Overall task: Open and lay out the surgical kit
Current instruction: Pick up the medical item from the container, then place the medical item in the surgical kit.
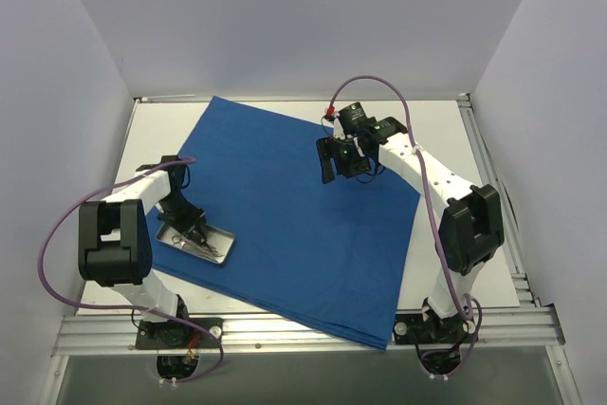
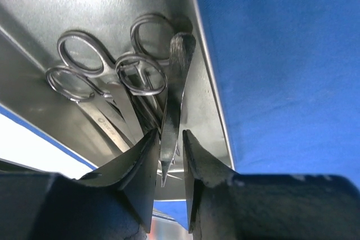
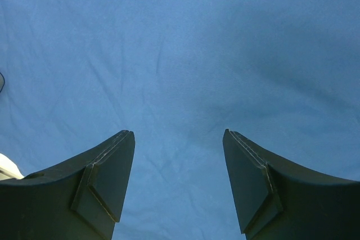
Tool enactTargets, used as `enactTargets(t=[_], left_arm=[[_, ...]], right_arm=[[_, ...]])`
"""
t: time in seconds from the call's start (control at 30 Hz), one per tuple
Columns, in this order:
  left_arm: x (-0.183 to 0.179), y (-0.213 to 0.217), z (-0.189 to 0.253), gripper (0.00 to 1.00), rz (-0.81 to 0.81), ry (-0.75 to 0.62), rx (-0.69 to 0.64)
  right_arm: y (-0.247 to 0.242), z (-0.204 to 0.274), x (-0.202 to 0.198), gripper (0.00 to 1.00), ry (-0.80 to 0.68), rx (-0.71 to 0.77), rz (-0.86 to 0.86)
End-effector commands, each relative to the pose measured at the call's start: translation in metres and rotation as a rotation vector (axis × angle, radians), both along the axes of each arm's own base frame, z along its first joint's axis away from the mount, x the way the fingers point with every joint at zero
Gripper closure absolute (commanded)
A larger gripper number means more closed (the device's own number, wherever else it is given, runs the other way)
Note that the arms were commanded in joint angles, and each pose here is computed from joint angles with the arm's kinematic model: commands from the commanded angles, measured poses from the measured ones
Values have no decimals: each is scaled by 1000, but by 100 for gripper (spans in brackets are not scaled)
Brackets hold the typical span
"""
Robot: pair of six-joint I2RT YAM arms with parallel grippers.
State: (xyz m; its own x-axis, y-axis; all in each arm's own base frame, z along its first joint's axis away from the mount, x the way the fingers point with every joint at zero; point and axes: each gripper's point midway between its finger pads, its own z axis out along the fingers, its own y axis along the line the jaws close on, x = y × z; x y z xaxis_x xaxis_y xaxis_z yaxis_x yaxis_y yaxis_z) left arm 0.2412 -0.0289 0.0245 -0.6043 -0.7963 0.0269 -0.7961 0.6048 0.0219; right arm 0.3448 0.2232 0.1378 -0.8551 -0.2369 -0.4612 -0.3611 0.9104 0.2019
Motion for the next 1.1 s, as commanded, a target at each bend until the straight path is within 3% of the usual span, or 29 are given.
enactTargets(t=[0.0,0.23,0.4,0.57,0.6,0.77,0.97,1.07], left_arm=[[11,4,-1,68,-21,-36,23],[10,4,6,97,-33,-52,20],[10,5,41,98,-43,-124,28],[22,3,100,98,-96,-277,28],[21,4,107,98,-109,-286,35],[16,-5,139,98,-132,-383,-7],[30,-80,163,98,-354,-643,-295],[37,-106,174,98,-451,-727,-347]], right_arm=[[-5,2,-4,35,12,-9,-16],[-5,6,-4,35,4,-7,-18],[-5,11,-1,31,-13,-22,-22],[5,15,4,2,-18,36,-38],[15,18,3,0,-11,86,-25],[46,31,-1,5,-15,205,28],[99,75,-9,17,-58,398,108],[115,82,-8,25,-36,442,91]])
